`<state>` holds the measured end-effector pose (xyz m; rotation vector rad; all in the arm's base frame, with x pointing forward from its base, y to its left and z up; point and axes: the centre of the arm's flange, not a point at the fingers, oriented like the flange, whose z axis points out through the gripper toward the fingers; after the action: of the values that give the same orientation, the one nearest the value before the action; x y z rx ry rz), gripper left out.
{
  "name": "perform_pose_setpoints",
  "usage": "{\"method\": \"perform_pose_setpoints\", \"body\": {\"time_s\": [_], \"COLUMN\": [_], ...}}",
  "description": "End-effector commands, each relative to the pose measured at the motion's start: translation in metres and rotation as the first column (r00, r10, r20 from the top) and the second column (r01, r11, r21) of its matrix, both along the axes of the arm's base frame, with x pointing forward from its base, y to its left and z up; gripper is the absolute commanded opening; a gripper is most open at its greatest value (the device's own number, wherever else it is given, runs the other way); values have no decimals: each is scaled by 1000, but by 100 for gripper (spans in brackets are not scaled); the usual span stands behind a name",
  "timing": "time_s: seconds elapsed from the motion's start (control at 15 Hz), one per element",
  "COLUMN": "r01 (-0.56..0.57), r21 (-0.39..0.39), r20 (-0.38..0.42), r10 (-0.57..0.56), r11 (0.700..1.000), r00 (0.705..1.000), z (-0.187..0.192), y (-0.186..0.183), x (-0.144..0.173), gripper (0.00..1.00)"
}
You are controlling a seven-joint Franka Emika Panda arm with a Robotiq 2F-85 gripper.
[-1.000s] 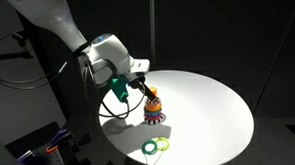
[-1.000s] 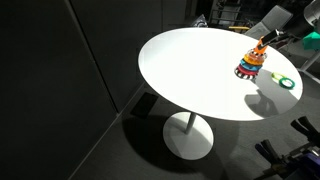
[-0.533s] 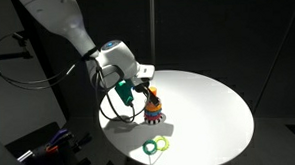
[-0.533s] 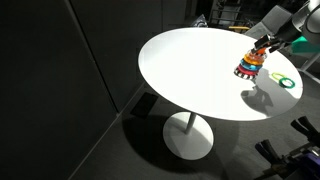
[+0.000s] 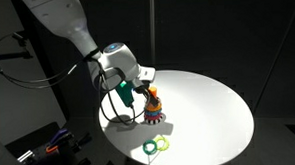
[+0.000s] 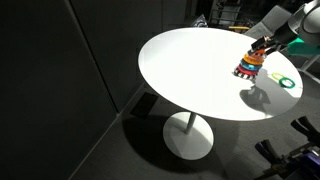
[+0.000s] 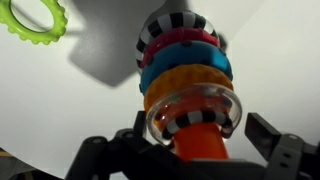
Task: Remove the clear and striped rings from the stand and put them on the table
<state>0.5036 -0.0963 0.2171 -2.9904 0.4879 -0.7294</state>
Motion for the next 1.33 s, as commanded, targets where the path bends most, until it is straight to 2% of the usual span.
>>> {"method": "perform_pose_setpoints", "body": {"time_s": [0.0, 0.13, 0.2, 0.33, 1.27], "r01": [0, 0, 1, 0, -6], "r21": [11, 12, 14, 12, -23], "r20": [8, 7, 4, 6, 56], "r10": [0, 0, -1, 0, 8], "r11": [1000, 1000, 1000, 1000, 1000], "r00": [1000, 1000, 1000, 1000, 998], "z": [-3, -5, -5, -4, 63], "y": [-8, -8, -8, -9, 4], "x": [5, 4, 4, 4, -14], "gripper": [100, 98, 75, 69, 68]}}
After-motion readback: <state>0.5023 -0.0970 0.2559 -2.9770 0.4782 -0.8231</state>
